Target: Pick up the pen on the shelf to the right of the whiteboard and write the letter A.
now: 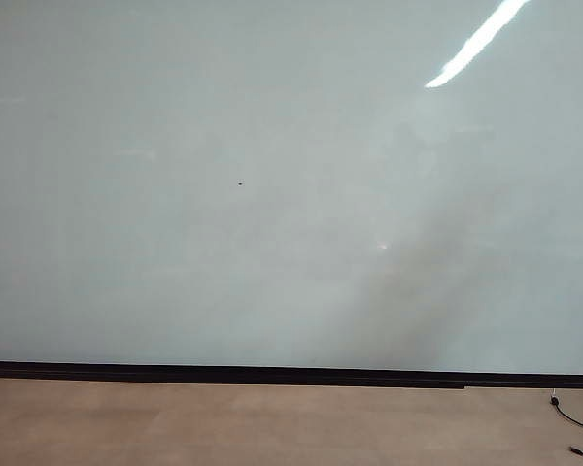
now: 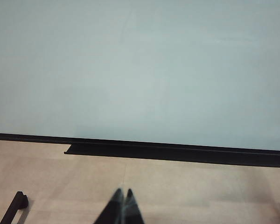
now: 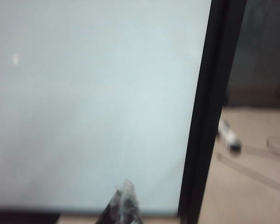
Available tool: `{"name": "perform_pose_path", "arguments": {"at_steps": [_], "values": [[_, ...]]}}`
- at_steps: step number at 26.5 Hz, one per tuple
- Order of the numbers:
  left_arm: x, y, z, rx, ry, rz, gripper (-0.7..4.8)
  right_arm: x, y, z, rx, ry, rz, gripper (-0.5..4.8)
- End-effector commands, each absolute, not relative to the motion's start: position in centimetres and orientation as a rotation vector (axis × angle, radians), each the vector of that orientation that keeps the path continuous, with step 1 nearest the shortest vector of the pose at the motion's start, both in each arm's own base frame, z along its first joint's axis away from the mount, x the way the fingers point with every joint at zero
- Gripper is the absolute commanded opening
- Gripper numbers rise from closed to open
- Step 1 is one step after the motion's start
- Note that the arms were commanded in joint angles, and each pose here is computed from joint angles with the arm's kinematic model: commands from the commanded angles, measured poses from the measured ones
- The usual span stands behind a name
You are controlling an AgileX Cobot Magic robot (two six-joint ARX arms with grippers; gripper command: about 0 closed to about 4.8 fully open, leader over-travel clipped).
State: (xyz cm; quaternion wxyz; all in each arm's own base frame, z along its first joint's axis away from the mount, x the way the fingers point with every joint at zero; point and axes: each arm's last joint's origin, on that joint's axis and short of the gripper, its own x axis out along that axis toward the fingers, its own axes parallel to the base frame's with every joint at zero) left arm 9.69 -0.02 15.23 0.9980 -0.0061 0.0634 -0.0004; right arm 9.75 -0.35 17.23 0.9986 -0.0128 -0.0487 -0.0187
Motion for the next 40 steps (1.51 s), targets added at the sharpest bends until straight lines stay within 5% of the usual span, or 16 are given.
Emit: {"name": "perform_pose_path", "arguments": {"at_steps": [1,8,16,22,25,40], "values": [[9.7,0.0,15.4,-0.008,0.115,-0.005,-0.05,9.5,-0.5,18.6,-0.021,-0.222,-0.092,-0.05],[9.7,0.0,15.4,-0.008,0.115,-0.005,-0.04,10.0,-0.6,18.0,-0.031,-0.153,-0.113,0.08],[9.7,0.0,15.4,-0.008,0.115,-0.005,-0.04,10.6,-1.0,17.6,-0.168,-0.071,-0.24,2.47],[9.7,0.0,15.4,-0.008,0.115,-0.005,-0.04,10.7,-1.2,17.5,-0.259,-0.043,-0.28,3.01],[9.7,0.0,15.4,-0.008,0.115,-0.005,-0.04,10.7,-1.5,17.5,-0.263,-0.041,-0.294,3.68],[9.7,0.0,15.4,-0.008,0.115,-0.005,-0.05,10.3,-3.8,18.0,-0.207,-0.101,-0.315,3.74]]}}
